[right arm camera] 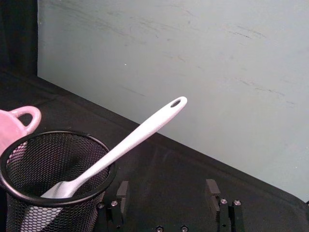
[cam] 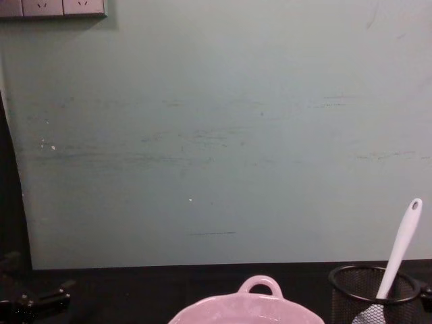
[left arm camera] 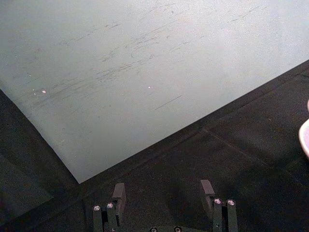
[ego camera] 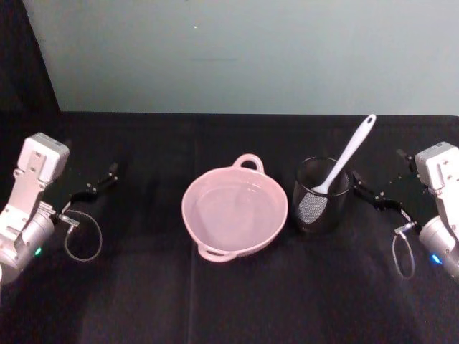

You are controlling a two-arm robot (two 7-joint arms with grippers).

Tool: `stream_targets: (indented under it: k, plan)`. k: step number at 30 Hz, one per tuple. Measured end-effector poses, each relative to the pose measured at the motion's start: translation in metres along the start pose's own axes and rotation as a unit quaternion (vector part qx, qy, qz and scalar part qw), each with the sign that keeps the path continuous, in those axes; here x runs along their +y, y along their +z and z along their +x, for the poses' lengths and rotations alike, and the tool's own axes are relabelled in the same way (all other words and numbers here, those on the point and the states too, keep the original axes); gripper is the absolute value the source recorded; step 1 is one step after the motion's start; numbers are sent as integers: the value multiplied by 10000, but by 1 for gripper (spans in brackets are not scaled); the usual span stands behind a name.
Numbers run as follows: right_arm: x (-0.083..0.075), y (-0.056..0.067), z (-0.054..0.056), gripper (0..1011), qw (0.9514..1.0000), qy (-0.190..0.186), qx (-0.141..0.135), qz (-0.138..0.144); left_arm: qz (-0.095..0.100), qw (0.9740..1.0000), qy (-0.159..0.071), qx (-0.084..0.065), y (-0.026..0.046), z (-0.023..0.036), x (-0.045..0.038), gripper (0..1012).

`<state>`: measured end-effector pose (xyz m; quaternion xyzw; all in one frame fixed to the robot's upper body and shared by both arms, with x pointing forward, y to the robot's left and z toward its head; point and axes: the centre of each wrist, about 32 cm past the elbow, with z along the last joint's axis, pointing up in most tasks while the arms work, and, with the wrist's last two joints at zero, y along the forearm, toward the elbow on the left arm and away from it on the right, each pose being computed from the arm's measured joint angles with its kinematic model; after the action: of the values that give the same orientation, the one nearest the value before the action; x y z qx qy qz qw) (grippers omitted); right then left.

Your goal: Use the one hand to pick up the spoon and stir the clear water in the bowl.

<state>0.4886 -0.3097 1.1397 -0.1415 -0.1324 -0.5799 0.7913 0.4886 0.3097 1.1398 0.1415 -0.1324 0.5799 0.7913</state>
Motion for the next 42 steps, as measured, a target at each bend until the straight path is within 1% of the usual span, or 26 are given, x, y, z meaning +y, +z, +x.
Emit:
stream_targets:
  k: [33, 34, 38, 42]
  plan:
    - [0, 0, 0, 1002, 10000, 0, 0, 0, 0, 10000, 0, 0, 0, 0, 0, 1011]
    - [-11, 2, 1, 1003, 10000, -15, 4, 5, -1, 10000, 0, 0, 0, 0, 0, 1011]
    - [-142, -4, -1, 1002, 9999, -141, -33, 16, 0, 10000, 0, 0, 0, 0, 0, 1011]
    - [-293, 6, 23, 1003, 9996, -291, -48, 39, 0, 10000, 0, 0, 0, 0, 0, 1011]
